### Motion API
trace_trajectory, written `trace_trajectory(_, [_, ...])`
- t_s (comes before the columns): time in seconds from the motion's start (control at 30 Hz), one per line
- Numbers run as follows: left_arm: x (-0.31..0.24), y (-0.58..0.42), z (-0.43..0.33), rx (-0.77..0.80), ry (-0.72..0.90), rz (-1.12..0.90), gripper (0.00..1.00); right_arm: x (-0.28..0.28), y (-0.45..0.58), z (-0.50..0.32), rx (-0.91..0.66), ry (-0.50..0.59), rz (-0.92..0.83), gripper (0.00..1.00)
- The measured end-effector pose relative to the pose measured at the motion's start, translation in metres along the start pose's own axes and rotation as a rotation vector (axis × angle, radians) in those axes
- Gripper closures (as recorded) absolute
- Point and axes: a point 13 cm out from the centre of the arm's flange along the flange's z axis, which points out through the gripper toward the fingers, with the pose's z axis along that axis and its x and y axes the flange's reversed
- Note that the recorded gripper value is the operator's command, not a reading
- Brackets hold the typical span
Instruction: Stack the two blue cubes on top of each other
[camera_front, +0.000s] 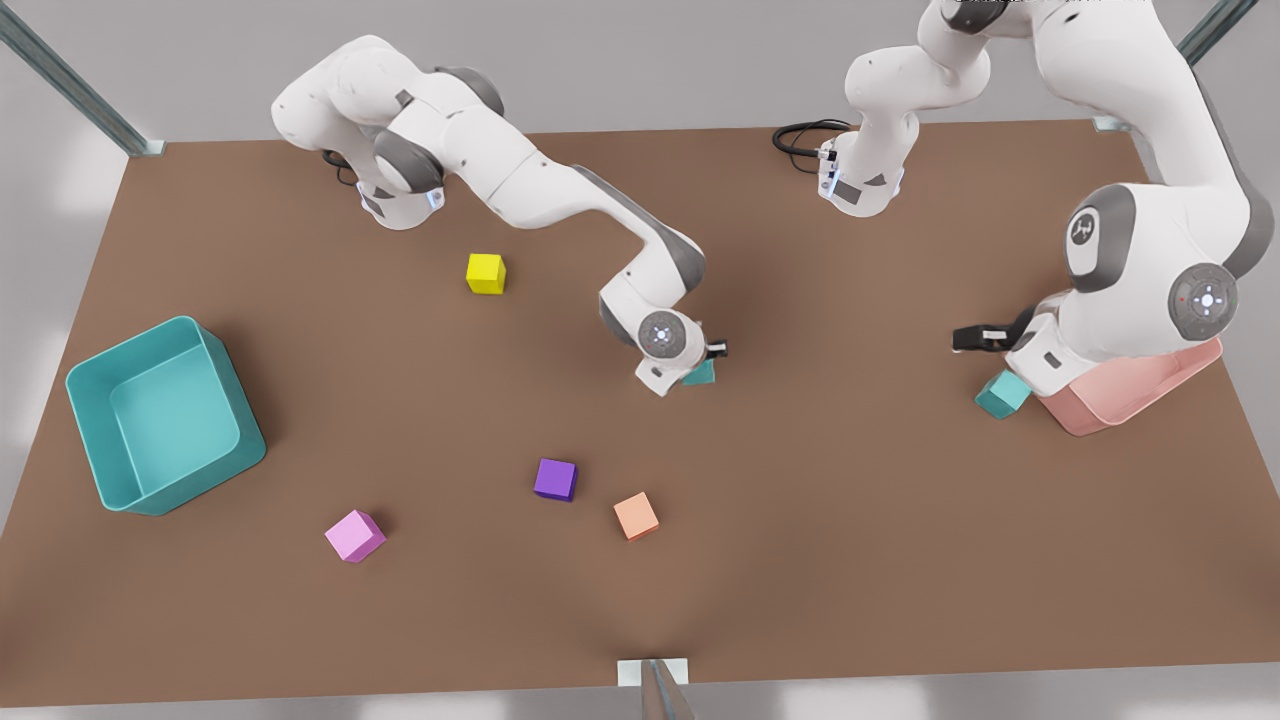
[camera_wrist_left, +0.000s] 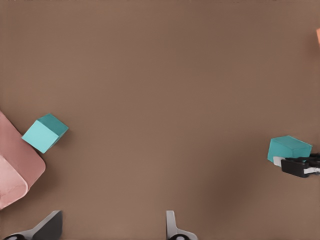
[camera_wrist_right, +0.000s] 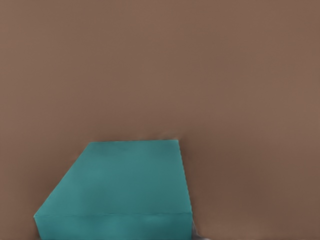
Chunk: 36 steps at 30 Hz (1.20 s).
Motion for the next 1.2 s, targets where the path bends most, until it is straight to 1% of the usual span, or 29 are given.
trace_trajectory(0.03, [-0.005,0.004,0.008,0.003,0.008,-0.004,0.0,0.001,0.001,0.009,0.004,-0.003,0.03,0.35])
trace_trajectory(0.07, [-0.007,0.014,0.028,0.008,0.029,-0.003,0.0,0.001,0.001,0.014,0.006,-0.008,0.061,0.0])
trace_trajectory(0.1, [-0.007,0.032,0.054,0.019,0.056,-0.004,0.0,0.0,0.001,0.017,0.005,-0.013,0.091,0.0])
trace_trajectory(0.13, [-0.006,0.05,0.084,0.032,0.078,0.007,0.02,0.0,0.002,0.018,0.003,-0.017,0.12,0.0])
trace_trajectory(0.23, [-0.015,0.071,0.142,0.048,0.067,0.124,0.01,-0.001,0.005,0.018,-0.006,-0.026,0.197,0.0])
trace_trajectory(0.3, [-0.031,0.08,0.163,0.047,0.025,0.207,0.01,-0.003,0.011,0.006,-0.026,-0.036,0.241,0.0])
trace_trajectory(0.43, [-0.064,0.144,0.197,0.037,-0.072,0.319,0.0,-0.004,0.017,-0.023,-0.054,-0.045,0.319,0.0])
trace_trajectory(0.57, [-0.078,0.193,0.218,0.01,-0.127,0.429,0.0,-0.03,-0.003,-0.107,-0.094,-0.037,0.422,0.0])
trace_trajectory(0.6, [-0.079,0.203,0.221,0.001,-0.135,0.457,0.0,-0.049,-0.027,-0.137,-0.1,-0.032,0.465,0.0])
trace_trajectory(0.67, [-0.077,0.225,0.227,-0.016,-0.143,0.5,0.0,-0.097,-0.107,-0.19,-0.086,-0.01,0.57,0.0])
trace_trajectory(0.73, [-0.074,0.243,0.233,-0.025,-0.147,0.544,0.0,-0.126,-0.191,-0.22,-0.016,0.0,0.627,0.0])
trace_trajectory(0.83, [-0.07,0.248,0.24,-0.028,-0.141,0.636,0.0,-0.157,-0.333,-0.264,0.135,-0.025,0.651,0.0])
trace_trajectory(0.9, [-0.067,0.246,0.246,-0.025,-0.133,0.696,0.0,-0.138,-0.367,-0.338,0.196,-0.086,0.58,0.0])
trace_trajectory(0.97, [-0.062,0.249,0.253,-0.019,-0.126,0.741,0.0,-0.077,-0.371,-0.428,0.223,-0.159,0.482,0.0])
trace_trajectory(1.0, [-0.059,0.249,0.259,-0.012,-0.119,0.762,0.0,-0.048,-0.373,-0.458,0.235,-0.181,0.437,0.0])
trace_trajectory(1.1, [-0.048,0.246,0.273,0.007,-0.098,0.811,0.0,0.008,-0.385,-0.488,0.284,-0.185,0.328,0.0])
trace_trajectory(1.2, [-0.044,0.244,0.279,0.014,-0.09,0.837,0.0,0.026,-0.389,-0.491,0.315,-0.167,0.233,0.0])
